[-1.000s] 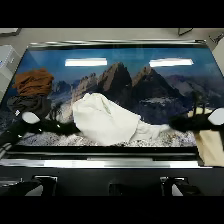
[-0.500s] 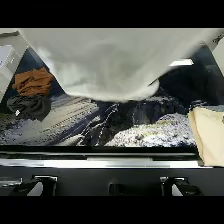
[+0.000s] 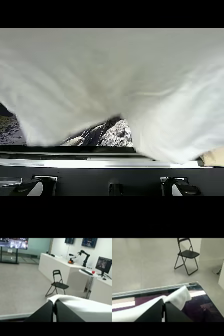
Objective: Fold the clothes and pants, and hang the long-sleeved shirts on hangers.
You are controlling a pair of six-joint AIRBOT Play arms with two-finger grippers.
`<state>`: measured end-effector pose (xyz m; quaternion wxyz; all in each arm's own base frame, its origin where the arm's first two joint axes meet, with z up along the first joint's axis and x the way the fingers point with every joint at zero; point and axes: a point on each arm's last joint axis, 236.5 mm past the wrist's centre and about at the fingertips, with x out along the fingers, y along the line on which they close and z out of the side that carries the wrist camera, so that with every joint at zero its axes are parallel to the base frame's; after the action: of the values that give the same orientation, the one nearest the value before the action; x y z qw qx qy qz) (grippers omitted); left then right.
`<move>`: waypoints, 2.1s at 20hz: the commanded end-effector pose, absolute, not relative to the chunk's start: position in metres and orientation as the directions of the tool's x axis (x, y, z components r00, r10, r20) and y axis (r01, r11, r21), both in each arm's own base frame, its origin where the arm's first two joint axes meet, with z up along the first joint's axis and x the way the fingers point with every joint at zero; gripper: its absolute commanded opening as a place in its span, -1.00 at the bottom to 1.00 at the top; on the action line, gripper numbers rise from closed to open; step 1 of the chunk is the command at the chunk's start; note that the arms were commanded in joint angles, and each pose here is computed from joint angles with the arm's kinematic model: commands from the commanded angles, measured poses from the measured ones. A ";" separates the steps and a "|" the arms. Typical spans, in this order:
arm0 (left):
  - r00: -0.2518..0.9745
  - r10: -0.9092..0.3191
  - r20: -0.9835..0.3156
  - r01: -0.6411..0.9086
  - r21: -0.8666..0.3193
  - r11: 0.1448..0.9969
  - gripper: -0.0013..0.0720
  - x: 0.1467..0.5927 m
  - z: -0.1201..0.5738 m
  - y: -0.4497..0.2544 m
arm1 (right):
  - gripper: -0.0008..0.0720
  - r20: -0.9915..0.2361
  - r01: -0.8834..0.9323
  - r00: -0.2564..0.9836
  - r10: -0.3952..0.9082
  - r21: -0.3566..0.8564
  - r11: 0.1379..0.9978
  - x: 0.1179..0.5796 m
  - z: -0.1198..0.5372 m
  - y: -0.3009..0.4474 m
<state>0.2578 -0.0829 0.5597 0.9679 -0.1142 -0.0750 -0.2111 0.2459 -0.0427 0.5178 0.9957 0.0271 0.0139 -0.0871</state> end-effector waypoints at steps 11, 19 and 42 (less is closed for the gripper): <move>0.710 -0.371 -0.599 0.021 -0.508 0.861 -0.89 0.502 0.094 -0.044 | -0.88 -0.765 0.301 0.639 0.078 0.341 0.891 0.553 0.134 -0.038; 0.405 -0.503 -0.764 -0.040 -0.564 0.825 -0.86 0.474 -0.022 -0.089 | -0.86 -0.897 0.392 0.255 0.361 0.437 0.810 0.522 0.005 0.020; -0.100 -0.689 -0.718 -0.317 -0.634 0.706 0.24 0.276 -0.105 -0.082 | 0.48 -0.925 0.488 -0.106 0.365 0.272 0.830 0.279 -0.022 -0.054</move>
<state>0.2694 -0.0700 -0.0985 0.5652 -0.3478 0.7280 -0.1722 0.2812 -0.0573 -0.0205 0.6048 0.2840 0.7420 -0.0547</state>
